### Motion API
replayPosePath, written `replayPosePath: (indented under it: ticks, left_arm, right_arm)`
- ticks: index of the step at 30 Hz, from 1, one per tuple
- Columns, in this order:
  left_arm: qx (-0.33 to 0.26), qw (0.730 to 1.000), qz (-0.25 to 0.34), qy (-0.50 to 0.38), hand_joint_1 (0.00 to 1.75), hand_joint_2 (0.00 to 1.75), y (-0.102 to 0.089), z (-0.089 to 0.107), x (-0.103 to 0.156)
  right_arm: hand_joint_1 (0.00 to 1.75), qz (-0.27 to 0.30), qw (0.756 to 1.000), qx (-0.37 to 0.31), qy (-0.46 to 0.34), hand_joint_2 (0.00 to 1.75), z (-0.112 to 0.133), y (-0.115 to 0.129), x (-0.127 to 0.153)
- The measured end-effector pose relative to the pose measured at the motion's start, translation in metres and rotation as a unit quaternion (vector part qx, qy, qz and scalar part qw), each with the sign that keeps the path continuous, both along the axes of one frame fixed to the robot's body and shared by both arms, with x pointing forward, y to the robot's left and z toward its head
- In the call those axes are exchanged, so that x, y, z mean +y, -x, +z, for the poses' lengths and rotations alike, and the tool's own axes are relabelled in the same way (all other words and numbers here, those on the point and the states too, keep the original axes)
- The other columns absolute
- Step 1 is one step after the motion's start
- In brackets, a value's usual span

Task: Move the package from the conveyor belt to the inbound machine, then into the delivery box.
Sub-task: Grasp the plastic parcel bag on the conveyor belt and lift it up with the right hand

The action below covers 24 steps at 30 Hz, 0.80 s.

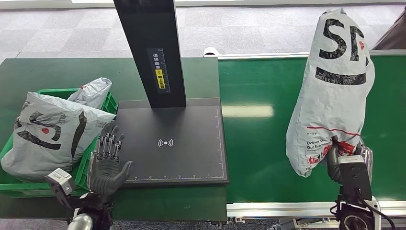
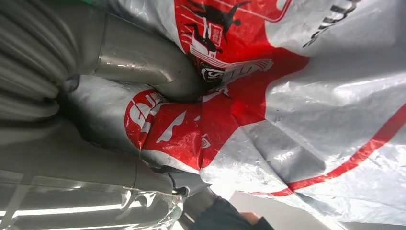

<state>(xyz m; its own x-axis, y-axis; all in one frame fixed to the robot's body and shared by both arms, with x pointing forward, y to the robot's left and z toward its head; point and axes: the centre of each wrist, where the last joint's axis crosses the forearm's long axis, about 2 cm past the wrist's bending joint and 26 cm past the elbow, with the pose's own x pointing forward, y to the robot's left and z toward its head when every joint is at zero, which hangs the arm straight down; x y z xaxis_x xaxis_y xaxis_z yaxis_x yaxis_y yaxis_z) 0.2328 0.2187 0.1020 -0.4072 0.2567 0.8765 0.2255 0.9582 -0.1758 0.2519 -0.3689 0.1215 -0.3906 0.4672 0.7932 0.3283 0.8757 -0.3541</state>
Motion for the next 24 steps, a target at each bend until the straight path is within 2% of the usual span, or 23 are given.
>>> replayPosePath:
  ticks: [3, 8, 17, 24]
  left_arm:
    - [-0.006, 1.0, 0.005, -0.004, 0.0, 1.75, 0.0, 0.001, 0.001]
    - [-0.014, 1.0, 0.007, -0.011, 0.0, 1.75, -0.002, 0.002, 0.002]
    - [-0.023, 1.0, 0.004, -0.016, 0.0, 1.75, -0.007, 0.003, 0.004]
    - [-0.024, 1.0, 0.002, -0.017, 0.0, 1.75, -0.008, 0.003, 0.004]
  right_arm:
    - [1.75, 0.019, 1.0, -0.012, 0.001, 1.75, 0.002, -0.001, 0.004]
    - [1.75, 0.081, 0.997, -0.003, 0.0, 1.75, 0.003, -0.005, 0.021]
    - [1.75, 0.154, 0.981, 0.046, 0.108, 1.75, 0.001, -0.012, 0.06]
    - [1.75, 0.179, 0.97, 0.06, 0.154, 1.75, -0.005, -0.013, 0.08]
